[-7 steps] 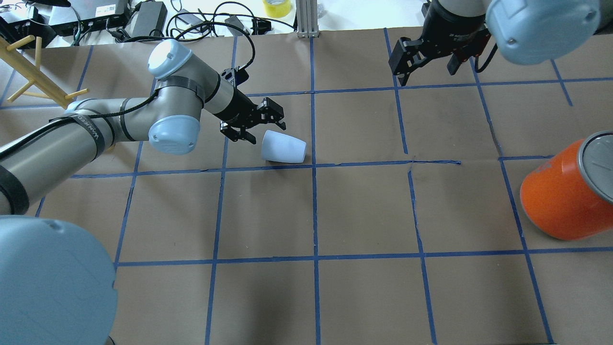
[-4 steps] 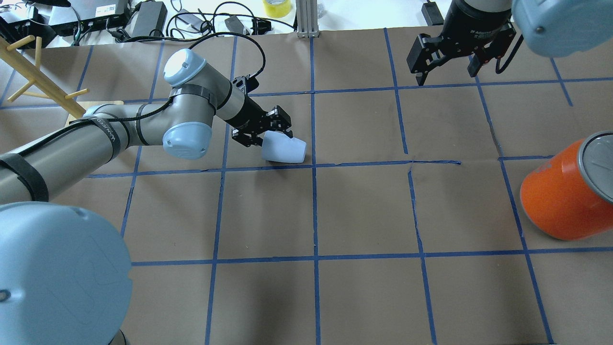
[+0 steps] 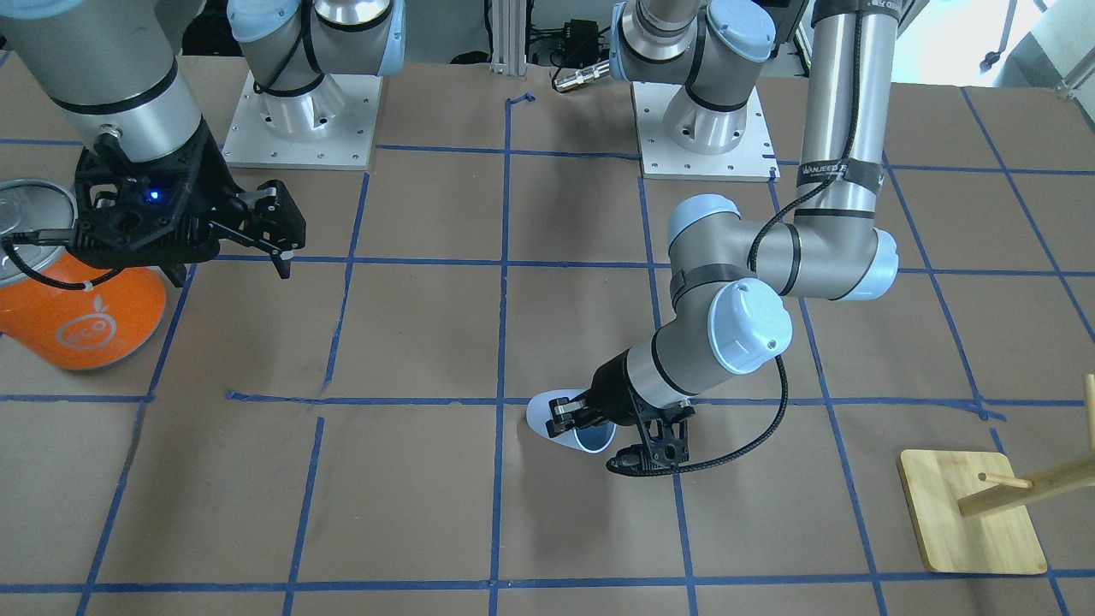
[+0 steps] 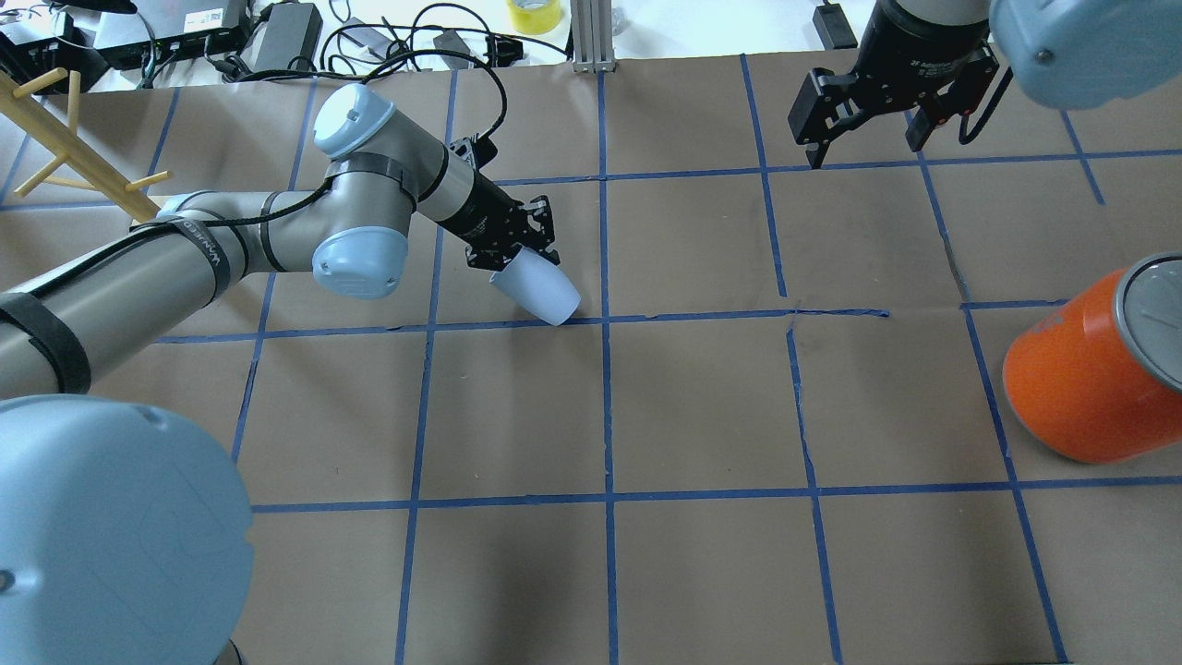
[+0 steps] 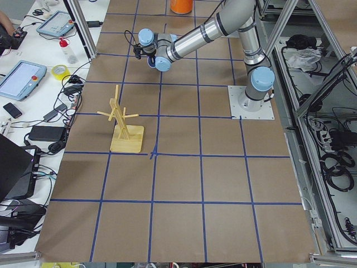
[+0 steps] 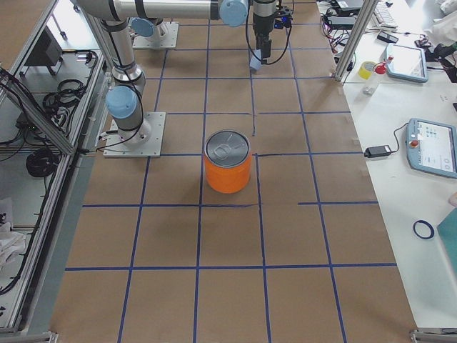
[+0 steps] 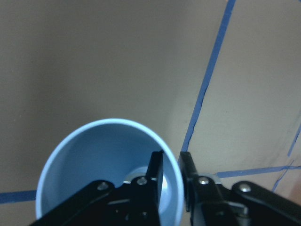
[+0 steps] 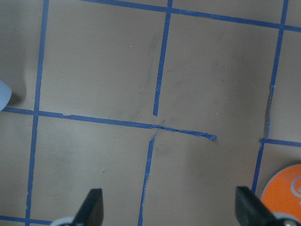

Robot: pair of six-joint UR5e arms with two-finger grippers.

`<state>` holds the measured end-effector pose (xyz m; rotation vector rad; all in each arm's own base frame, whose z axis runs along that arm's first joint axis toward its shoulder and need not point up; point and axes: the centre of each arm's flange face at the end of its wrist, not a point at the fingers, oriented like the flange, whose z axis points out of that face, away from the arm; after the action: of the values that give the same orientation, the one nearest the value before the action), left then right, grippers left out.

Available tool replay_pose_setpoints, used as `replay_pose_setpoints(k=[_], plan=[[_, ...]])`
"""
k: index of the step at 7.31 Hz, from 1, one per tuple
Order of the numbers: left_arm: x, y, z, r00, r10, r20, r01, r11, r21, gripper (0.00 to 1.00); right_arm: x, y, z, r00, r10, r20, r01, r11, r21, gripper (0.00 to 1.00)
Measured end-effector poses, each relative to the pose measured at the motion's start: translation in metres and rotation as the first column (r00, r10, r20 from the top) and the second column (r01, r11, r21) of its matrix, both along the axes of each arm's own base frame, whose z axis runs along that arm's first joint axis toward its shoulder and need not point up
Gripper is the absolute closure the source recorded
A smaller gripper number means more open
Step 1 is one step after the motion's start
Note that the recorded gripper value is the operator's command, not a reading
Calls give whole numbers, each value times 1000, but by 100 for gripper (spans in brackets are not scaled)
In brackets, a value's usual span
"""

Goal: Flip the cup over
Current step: 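Lift the cup by its rim with the left gripper, carrying it farther from the robot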

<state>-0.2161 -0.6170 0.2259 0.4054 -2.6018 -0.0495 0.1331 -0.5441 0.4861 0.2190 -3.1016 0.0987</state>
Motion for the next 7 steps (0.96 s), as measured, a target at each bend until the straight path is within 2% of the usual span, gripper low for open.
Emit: replay_pose_setpoints(k=[2, 3, 4, 6, 7], plan=[[6, -8, 14, 990, 26, 139, -21, 999, -38, 100, 0, 0, -1, 1000, 2, 0, -2, 1000, 4, 0], [8, -11, 26, 976, 26, 218, -13, 998, -61, 100, 0, 0, -2, 1000, 3, 0, -3, 1000, 6, 0], [11, -16, 46, 952, -5, 307, 32, 996, -83, 100, 0, 0, -2, 1000, 3, -1, -3, 1000, 7, 0], [32, -36, 92, 855, -115, 506, 195, 975, -109, 100, 0, 0, -3, 1000, 3, -2, -3, 1000, 9, 0], [52, -48, 102, 812, -148, 564, 250, 962, -107, 100, 0, 0, -3, 1000, 4, -3, -3, 1000, 7, 0]])
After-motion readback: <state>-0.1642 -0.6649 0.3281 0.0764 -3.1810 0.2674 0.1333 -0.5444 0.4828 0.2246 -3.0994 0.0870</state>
